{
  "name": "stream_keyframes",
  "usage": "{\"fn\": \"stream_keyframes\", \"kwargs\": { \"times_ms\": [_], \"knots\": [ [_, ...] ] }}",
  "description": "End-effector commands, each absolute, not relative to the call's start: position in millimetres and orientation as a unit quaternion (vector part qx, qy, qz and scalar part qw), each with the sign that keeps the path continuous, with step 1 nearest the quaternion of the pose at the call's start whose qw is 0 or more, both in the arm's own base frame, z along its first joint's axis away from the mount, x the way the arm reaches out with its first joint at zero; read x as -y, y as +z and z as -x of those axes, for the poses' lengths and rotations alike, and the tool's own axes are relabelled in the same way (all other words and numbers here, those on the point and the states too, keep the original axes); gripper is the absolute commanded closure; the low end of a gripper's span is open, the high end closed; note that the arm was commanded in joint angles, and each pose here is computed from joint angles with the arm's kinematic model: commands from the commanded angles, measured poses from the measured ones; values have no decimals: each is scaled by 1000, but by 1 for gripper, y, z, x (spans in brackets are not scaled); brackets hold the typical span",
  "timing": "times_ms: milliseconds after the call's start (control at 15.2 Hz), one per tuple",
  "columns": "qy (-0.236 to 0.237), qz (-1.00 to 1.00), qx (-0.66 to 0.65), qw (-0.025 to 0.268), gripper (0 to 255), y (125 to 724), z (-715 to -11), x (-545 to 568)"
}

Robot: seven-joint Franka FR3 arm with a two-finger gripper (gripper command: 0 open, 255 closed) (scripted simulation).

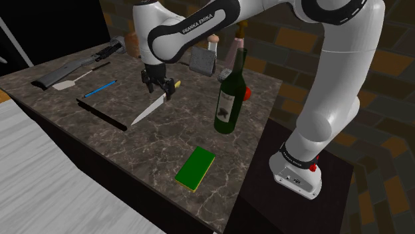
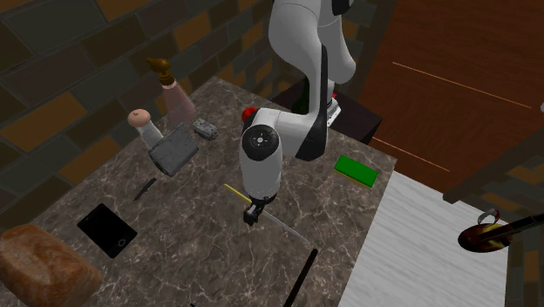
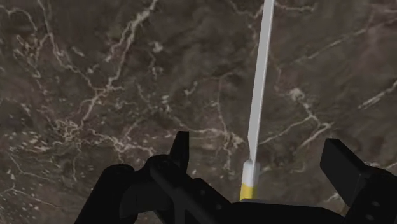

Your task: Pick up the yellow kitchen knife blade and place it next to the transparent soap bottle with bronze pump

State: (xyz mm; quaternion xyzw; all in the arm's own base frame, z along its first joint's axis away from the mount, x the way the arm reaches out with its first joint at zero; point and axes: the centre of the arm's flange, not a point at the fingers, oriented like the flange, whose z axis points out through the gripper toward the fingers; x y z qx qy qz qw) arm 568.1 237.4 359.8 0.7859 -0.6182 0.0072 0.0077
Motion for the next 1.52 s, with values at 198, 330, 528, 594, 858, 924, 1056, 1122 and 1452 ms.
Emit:
{"fn": "stream_keyframes", "kwargs": {
  "times_ms": [198,330,528,594,858,924,1056,1122,1452],
  "knots": [
    [7,-782,623,7,0,335,-571,-239],
    [7,-782,623,7,0,326,-571,-238],
    [7,-782,623,7,0,326,-571,-238],
    [7,-782,623,7,0,326,-571,-238],
    [7,-782,623,7,0,326,-571,-238],
    [7,-782,623,7,255,326,-571,-238],
    [7,-782,623,7,255,326,-571,-238],
    [7,-782,623,7,255,326,-571,-238],
    [7,-782,623,7,255,326,-571,-238]
  ]
}}
